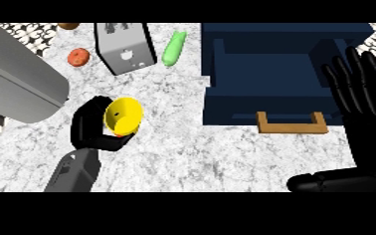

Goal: Pick up the cup, place it into the drawer and close the drawer

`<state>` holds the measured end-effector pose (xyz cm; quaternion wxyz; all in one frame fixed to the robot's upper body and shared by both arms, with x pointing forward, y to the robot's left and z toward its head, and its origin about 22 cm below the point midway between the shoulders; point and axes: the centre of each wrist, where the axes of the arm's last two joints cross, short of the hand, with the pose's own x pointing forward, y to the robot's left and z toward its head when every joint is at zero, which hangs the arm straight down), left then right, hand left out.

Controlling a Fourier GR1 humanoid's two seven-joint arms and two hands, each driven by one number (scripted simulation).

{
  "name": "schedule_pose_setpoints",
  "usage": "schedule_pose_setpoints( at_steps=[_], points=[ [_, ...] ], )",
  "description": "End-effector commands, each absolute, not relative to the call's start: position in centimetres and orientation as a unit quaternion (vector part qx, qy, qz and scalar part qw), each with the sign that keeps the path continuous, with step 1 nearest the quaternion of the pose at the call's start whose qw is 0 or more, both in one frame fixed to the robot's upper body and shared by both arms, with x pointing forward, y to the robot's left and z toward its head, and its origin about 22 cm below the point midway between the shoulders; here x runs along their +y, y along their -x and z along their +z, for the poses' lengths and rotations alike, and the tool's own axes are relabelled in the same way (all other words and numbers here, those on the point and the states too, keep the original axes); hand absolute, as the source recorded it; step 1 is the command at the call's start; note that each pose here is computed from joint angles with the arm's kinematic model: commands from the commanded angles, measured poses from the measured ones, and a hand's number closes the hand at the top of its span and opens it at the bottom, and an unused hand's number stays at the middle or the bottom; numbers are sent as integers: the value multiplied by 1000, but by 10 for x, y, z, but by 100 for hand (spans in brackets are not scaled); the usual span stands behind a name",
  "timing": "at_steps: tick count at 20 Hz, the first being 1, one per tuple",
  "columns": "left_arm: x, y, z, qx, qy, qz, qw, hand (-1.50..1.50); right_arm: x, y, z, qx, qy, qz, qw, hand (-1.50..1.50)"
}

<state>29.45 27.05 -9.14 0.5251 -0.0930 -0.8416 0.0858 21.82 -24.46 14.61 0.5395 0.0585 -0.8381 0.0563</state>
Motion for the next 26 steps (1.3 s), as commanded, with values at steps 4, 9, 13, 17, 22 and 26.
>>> schedule_pose_setpoints(
  at_steps=[4, 9, 13, 17, 22, 26],
  points=[
    [219, -304, -28, -857, 153, 52, 489, 150, -239, -221, 138, -832, -57, 48, 549, -150],
    [194, -322, 36, -853, 172, 50, 490, 150, -243, -219, 138, -838, -66, 44, 541, -150],
    [177, -326, 81, -859, 171, 45, 481, 150, -255, -219, 138, -838, -61, 51, 539, -150],
    [154, -339, 113, -859, 169, 35, 482, 150, -245, -218, 138, -835, -56, 57, 544, -150],
    [138, -366, 135, -870, 142, 12, 473, 150, -258, -220, 132, -841, -55, 56, 535, -150],
    [124, -378, 166, -867, 137, -6, 478, 150, -244, -230, 139, -837, -61, 58, 541, -150]
  ],
)
